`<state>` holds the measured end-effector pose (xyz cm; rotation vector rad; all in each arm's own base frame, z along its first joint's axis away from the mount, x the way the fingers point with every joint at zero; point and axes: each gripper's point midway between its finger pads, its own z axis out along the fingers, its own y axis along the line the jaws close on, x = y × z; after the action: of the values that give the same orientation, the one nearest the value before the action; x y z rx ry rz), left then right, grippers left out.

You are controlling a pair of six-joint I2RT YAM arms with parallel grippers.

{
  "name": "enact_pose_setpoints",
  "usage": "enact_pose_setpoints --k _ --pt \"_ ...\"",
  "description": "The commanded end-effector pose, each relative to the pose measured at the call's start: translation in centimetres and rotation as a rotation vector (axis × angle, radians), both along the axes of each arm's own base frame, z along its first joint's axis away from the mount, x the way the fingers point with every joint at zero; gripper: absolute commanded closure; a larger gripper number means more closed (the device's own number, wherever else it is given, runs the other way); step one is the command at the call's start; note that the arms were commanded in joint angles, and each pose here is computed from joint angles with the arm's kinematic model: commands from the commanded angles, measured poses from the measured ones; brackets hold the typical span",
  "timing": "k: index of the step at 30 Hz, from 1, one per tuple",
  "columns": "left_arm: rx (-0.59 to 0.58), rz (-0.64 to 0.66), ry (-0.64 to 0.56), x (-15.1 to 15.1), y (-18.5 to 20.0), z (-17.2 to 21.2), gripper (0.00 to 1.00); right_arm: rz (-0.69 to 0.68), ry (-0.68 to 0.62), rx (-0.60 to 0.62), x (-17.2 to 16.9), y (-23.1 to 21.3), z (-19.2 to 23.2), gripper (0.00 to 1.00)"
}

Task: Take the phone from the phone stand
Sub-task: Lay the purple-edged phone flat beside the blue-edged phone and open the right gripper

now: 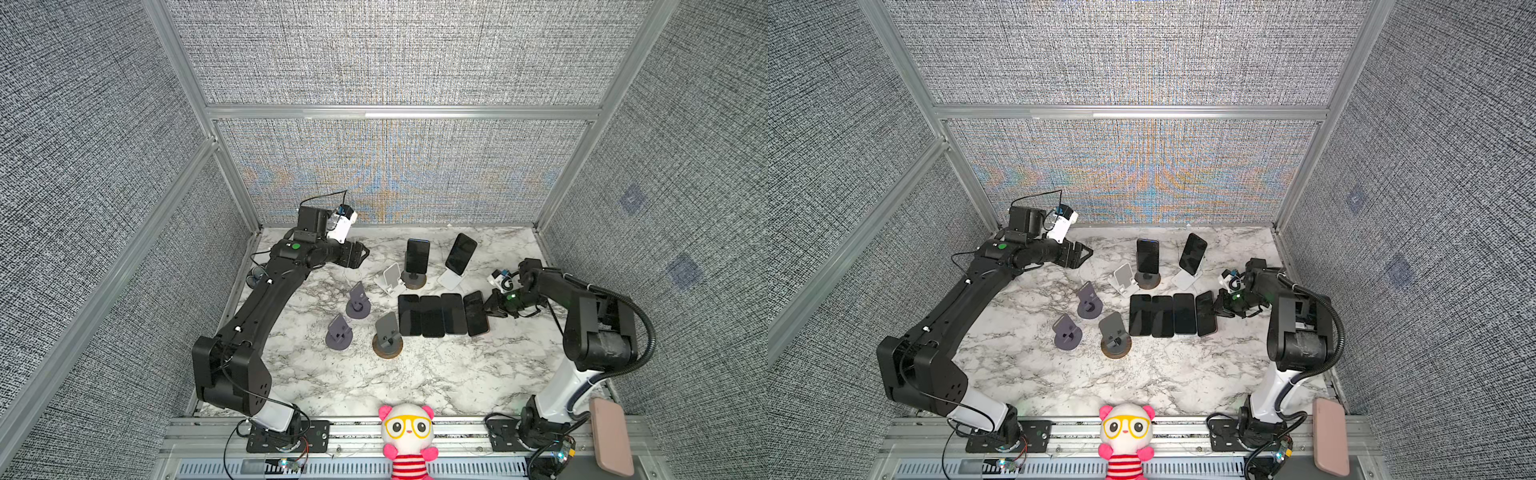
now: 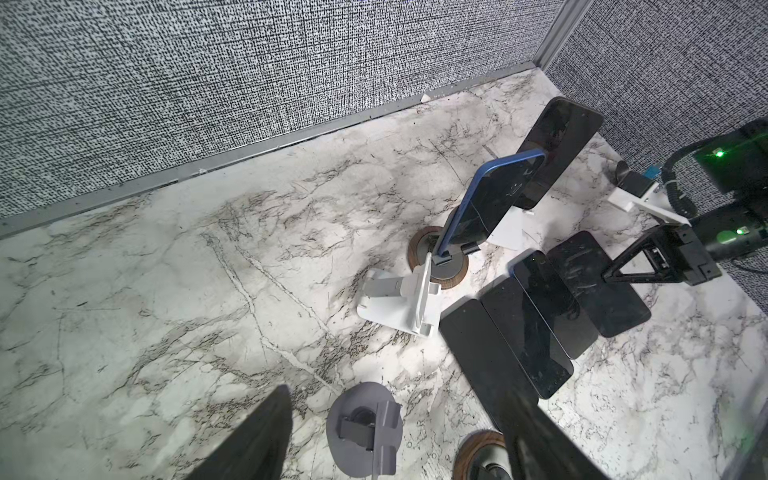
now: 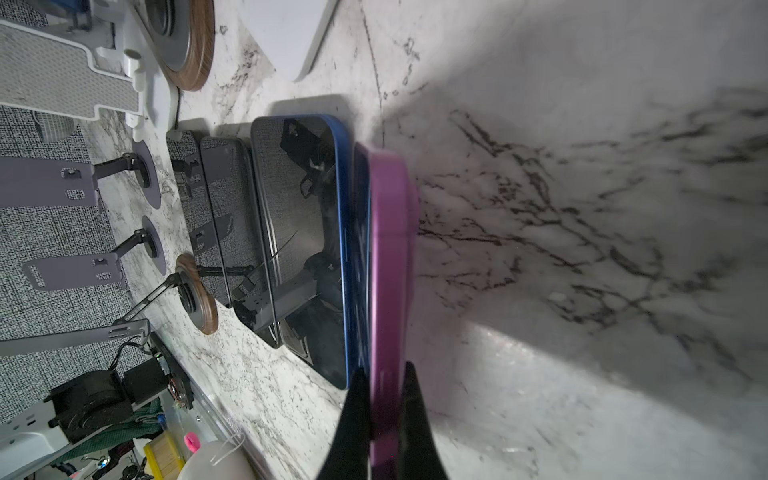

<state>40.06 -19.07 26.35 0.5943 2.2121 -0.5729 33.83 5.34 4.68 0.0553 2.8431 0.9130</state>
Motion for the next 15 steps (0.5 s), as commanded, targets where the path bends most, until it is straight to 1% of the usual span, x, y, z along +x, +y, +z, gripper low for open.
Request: enact_pose_setpoints --k 1,5,8,12,15 --pt "-0.012 -0.007 -0.007 0.1 -0.2 0.2 0.21 -0.011 0.002 -0.103 0.4 -1.8 -1.1 1.00" --pt "-0.012 -0.008 -0.008 0.1 -0.2 0.2 0.20 -0.011 0.003 -0.099 0.8 -1.8 -1.3 1.00" --pt "-0.015 -0.009 -0.010 0.1 -0.3 0.3 0.21 -0.013 0.004 -0.075 1.1 -1.4 -1.6 1.00" --pt "-0.013 -0.008 -0.007 0.1 -0.2 0.2 0.21 -0.009 0.020 -0.072 0.8 -1.3 -2.1 1.00" --pt "-0.014 -0.010 -0.008 0.1 -0.3 0.2 0.20 -0.010 0.023 -0.068 0.7 -1.2 -2.4 0.96"
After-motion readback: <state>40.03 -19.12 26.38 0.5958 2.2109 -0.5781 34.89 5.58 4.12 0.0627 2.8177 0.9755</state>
